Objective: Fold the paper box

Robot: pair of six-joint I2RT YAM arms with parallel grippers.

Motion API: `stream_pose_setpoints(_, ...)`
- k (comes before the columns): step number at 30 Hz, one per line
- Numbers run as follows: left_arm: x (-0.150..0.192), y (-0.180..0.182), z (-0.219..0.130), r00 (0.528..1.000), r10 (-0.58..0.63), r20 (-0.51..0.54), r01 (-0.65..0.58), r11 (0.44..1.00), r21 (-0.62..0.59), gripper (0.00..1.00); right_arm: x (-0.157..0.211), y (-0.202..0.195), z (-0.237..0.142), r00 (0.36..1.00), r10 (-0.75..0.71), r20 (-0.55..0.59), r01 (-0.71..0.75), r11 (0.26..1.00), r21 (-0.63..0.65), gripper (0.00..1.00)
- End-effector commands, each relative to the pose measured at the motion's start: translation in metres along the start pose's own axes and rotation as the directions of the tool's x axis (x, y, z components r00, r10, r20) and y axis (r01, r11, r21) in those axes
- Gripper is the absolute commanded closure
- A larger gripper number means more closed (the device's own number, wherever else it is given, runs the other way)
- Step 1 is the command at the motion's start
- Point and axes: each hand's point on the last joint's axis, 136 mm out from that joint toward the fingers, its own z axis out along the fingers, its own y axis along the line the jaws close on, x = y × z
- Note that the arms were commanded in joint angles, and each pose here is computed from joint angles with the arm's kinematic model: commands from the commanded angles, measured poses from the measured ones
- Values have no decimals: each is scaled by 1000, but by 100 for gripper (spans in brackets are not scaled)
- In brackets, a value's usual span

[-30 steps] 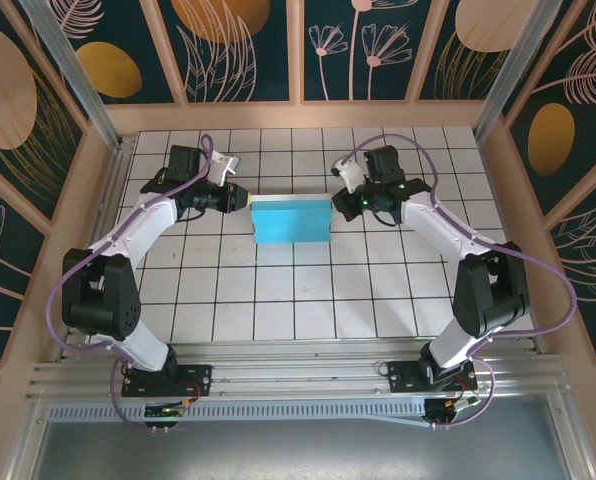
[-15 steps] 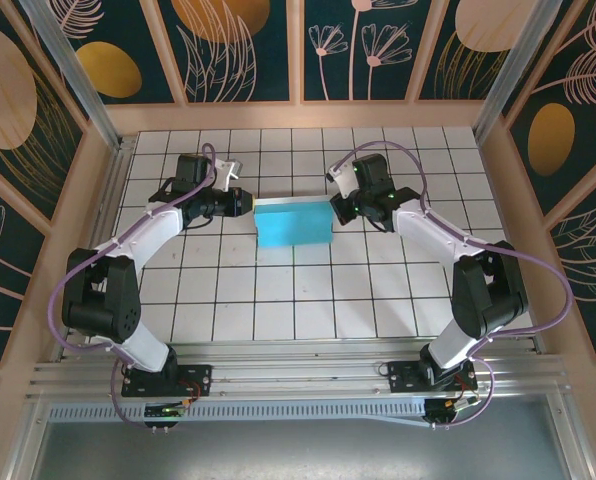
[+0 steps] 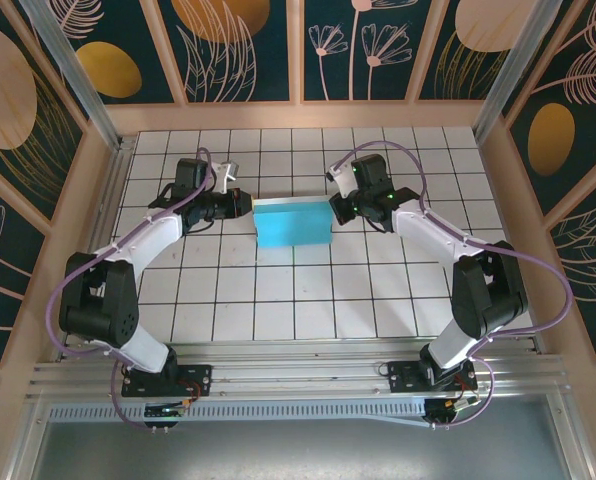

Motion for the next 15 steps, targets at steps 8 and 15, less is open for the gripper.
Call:
stream_pose_setpoints(8,31,-11,1,997,-48,-54,50,998,24,91,-22,27,-9,984,163,67,-154,982,-112,100)
stream_pose_setpoints(15,39,-11,1,997,-52,-61,54,998,26,92,-21,30,-5,967,253,19,-248,960,-133,100)
